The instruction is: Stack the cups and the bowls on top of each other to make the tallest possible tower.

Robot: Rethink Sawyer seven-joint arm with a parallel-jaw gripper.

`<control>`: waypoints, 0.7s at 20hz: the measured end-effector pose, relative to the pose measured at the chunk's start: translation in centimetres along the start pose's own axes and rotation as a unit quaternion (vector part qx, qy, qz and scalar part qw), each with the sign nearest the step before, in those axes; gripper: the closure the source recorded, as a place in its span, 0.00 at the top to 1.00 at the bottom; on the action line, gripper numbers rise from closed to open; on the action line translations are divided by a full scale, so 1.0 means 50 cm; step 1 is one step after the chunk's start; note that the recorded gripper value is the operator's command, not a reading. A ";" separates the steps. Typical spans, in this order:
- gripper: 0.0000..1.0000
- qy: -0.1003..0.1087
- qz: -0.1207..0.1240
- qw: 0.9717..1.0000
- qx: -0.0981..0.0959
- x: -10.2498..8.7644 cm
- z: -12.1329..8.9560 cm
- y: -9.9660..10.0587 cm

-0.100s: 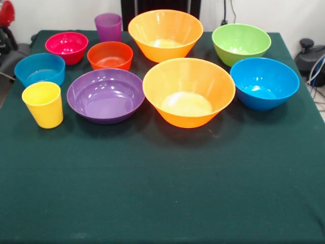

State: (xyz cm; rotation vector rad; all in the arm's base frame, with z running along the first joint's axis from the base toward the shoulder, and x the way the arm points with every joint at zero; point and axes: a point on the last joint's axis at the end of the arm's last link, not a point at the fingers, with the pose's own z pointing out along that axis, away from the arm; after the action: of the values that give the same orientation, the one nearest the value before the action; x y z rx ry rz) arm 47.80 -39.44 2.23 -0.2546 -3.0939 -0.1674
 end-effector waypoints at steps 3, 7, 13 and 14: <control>1.00 0.007 -0.005 1.000 -0.006 0.013 0.007 0.017; 1.00 0.014 -0.010 1.000 -0.014 0.026 0.017 0.035; 1.00 0.020 -0.014 0.999 -0.022 0.035 0.026 0.050; 1.00 0.020 -0.014 0.999 -0.022 0.035 0.027 0.050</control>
State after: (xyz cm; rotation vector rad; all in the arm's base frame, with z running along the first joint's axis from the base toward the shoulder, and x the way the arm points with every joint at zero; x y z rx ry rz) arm 46.43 -36.54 1.25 -0.2076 -3.0578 -0.2380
